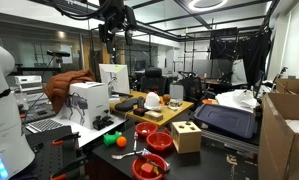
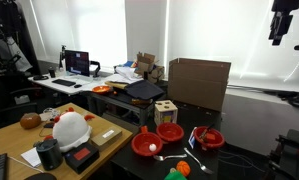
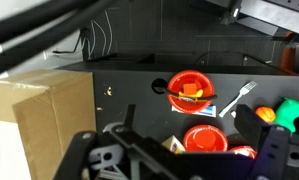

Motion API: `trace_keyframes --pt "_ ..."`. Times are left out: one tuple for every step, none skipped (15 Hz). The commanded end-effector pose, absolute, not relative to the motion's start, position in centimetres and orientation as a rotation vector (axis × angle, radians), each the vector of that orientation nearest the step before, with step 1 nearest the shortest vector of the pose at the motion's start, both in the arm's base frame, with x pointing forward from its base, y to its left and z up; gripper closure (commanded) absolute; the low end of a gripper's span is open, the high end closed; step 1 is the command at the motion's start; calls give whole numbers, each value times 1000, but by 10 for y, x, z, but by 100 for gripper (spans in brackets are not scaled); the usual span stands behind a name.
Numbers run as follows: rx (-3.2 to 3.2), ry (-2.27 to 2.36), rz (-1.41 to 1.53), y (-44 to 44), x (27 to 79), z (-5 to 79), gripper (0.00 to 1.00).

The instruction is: Remove the white object from the bowl and put it on the table

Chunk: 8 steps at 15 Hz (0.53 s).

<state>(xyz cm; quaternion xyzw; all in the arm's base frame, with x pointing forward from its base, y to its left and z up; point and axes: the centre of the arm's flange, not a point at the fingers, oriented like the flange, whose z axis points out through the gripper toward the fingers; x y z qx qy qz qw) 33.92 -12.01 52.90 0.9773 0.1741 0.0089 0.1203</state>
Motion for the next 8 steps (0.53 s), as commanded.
trace_keyframes --pt "2869 611 64 -71 394 529 0" --pt "2865 634 80 -55 406 527 0" --pt "2863 663 95 -39 424 523 0" --pt "2860 683 117 -21 439 518 0" --pt "2854 692 137 -4 454 513 0" --pt "2858 709 151 12 469 508 0" --pt "2846 703 164 27 484 501 0" --pt "2861 723 171 42 498 493 0"
